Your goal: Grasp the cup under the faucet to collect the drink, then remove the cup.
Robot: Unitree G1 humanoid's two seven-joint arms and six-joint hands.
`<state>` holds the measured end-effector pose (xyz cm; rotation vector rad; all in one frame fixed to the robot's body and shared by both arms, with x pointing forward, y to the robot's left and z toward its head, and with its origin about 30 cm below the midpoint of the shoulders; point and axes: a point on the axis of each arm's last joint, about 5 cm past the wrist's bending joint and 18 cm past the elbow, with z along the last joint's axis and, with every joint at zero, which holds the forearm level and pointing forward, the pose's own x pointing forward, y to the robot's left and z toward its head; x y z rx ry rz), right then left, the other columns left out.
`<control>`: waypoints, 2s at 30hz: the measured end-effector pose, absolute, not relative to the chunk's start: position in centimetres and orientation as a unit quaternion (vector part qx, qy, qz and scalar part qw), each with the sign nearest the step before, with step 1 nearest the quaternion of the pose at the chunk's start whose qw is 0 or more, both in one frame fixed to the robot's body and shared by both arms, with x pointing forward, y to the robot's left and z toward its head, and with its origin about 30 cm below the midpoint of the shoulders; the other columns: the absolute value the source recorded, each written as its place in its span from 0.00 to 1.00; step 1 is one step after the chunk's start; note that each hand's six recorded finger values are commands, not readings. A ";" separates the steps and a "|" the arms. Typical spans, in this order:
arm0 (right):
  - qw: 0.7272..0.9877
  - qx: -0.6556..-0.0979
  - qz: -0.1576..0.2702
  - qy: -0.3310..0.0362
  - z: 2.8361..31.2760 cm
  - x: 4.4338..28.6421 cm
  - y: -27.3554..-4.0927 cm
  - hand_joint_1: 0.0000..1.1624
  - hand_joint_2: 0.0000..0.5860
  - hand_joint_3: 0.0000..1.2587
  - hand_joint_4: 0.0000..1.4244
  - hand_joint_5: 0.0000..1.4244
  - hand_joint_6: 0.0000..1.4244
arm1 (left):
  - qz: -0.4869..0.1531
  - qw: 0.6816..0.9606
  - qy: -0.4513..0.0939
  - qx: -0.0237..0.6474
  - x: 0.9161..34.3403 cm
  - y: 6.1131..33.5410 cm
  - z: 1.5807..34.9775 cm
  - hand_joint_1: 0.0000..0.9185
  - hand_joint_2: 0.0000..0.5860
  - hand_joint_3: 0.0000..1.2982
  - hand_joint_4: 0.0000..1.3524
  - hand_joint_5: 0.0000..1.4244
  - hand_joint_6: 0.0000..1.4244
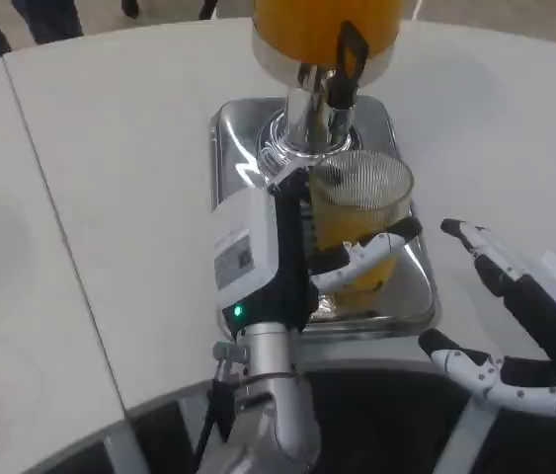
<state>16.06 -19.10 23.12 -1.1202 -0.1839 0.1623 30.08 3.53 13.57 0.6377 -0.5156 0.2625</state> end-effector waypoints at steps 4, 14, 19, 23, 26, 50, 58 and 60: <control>0.843 -0.525 0.076 -0.088 23.0 16.1 -19.1 0.42 0.73 0.01 0.00 0.03 0.11 | 0.133 0.909 -0.249 0.306 30.1 4.0 13.5 0.67 0.10 0.83 0.80 1.00 1.00; 0.840 -0.526 0.080 -0.107 23.2 15.8 -18.8 0.42 0.74 0.01 0.00 0.03 0.11 | 0.159 0.901 -0.258 0.311 30.4 6.4 13.7 0.68 0.10 0.84 0.79 1.00 1.00; 0.836 -0.530 0.080 -0.117 23.2 15.8 -18.5 0.42 0.74 0.01 0.00 0.03 0.11 | 0.171 0.896 -0.259 0.317 30.5 7.5 13.6 0.68 0.10 0.85 0.79 1.00 1.00; 0.829 -0.539 0.073 -0.126 23.3 15.8 -18.5 0.43 0.74 0.01 0.00 0.02 0.10 | 0.176 0.892 -0.258 0.327 30.6 8.6 13.4 0.68 0.09 0.85 0.80 1.00 1.00; 0.824 -0.547 0.073 -0.129 23.4 15.7 -18.7 0.44 0.74 0.01 0.00 0.02 0.10 | 0.181 0.888 -0.259 0.335 30.7 9.6 13.6 0.67 0.08 0.86 0.80 1.00 1.00; 0.792 -0.593 0.052 -0.132 23.1 15.8 -19.0 0.44 0.76 0.00 0.00 0.00 0.07 | 0.240 0.890 -0.220 0.319 29.6 15.1 13.4 0.67 0.08 0.87 0.80 1.00 1.00; 0.777 -0.611 0.050 -0.141 23.2 15.9 -19.0 0.41 0.77 0.00 0.00 0.00 0.07 | 0.221 0.898 -0.248 0.288 28.1 15.7 14.4 0.67 0.08 0.88 0.81 1.00 1.00; 0.774 -0.615 0.052 -0.143 23.2 16.0 -19.0 0.40 0.77 0.00 0.00 0.00 0.07 | 0.214 0.899 -0.256 0.284 27.6 15.7 14.7 0.67 0.08 0.88 0.81 1.00 1.00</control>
